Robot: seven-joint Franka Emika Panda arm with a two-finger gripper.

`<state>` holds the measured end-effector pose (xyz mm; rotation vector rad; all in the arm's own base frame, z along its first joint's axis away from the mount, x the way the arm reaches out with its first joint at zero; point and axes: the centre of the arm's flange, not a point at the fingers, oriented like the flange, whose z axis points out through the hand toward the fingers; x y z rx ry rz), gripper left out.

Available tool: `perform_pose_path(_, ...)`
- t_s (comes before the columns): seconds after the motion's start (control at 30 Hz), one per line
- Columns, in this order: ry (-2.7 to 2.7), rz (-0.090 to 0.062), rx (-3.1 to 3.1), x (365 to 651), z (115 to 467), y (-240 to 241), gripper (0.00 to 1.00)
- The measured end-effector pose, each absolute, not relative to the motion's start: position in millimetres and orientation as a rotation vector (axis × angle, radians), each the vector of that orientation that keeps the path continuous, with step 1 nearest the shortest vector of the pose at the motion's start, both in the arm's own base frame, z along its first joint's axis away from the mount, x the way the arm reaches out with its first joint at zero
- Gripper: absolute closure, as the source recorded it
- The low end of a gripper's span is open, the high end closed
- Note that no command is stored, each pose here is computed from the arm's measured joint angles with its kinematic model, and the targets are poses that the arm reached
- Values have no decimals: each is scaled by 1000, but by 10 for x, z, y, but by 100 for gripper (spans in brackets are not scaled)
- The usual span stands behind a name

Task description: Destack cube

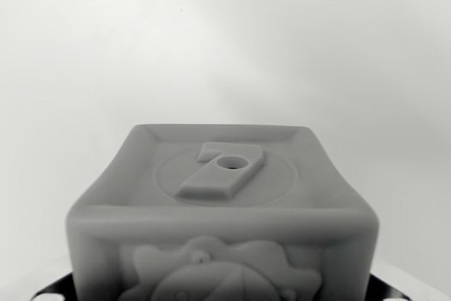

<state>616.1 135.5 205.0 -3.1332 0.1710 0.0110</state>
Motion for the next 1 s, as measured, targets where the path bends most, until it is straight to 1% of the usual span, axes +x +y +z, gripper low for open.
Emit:
perform_pose_path(0.83, 169, 12, -3133, 6160, 1521, 1353, 100)
perform_pose_path(1.0, 169, 10, -3133, 6163, 1426, 1353, 100)
